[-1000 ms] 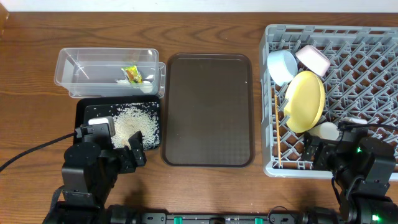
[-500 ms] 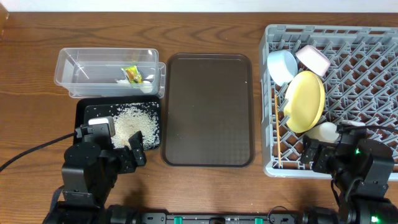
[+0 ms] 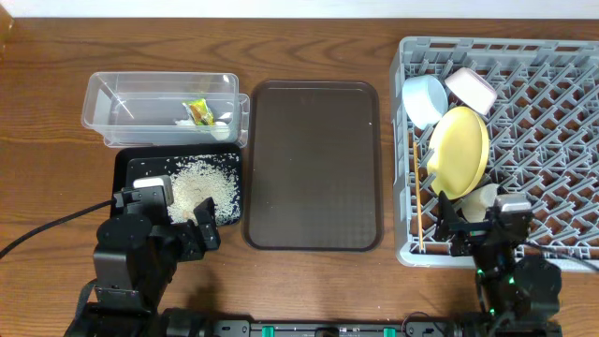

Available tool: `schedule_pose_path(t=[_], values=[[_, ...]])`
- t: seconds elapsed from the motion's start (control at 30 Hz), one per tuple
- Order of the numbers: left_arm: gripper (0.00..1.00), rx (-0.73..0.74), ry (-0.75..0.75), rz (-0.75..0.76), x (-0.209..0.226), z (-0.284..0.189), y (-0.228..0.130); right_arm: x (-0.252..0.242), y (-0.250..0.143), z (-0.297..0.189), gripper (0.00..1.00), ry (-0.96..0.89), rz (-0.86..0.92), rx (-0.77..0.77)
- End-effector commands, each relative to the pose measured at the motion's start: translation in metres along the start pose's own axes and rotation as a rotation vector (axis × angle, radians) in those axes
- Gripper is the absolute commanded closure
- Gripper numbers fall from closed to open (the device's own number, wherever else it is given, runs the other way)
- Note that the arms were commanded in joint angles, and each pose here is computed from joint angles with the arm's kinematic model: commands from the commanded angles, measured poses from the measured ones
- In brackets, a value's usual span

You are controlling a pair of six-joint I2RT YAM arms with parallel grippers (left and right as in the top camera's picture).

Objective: Sort waste into correct bins and load items into the dishwasher rack

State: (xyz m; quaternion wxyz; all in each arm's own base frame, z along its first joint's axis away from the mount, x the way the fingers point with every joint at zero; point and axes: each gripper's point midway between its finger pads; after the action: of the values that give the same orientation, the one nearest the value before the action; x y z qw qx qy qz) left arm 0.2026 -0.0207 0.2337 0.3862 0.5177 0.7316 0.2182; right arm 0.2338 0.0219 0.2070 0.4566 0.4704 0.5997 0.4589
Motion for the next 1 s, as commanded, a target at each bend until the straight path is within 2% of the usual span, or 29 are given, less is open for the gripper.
schedule_pose_path(t=[0.0,0.17,0.43,0.53,0.97], values=[[0.04,0.005,-0.005,0.007,-0.001,0.001,-0.002,0.002,0.001,0.000,0.01,-0.002,-0.061,-0.071],[0.04,0.005,-0.005,0.007,-0.001,0.001,-0.002,0.002,-0.008,0.003,0.01,-0.020,-0.095,-0.131],[0.04,0.005,-0.005,0.007,-0.001,0.001,-0.002,0.010,-0.047,0.016,0.01,0.020,-0.089,-0.061],[0.04,0.005,-0.005,0.007,-0.001,0.001,-0.002,0.011,-0.047,0.016,0.01,0.024,-0.151,-0.065],[0.04,0.005,-0.005,0.007,-0.001,0.001,-0.002,0.017,-0.045,0.016,0.01,0.057,-0.142,-0.074]])
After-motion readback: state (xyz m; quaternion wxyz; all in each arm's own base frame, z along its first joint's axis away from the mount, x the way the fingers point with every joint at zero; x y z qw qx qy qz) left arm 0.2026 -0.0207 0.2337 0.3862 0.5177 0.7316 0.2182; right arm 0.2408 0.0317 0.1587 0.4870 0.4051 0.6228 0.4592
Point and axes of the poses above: each gripper's point midway between its finger pads, its own z axis out along the fingers, its own x axis along the line the jaws close on, y = z × x, and after that the axes turned 11 degrees about -z, right-handed
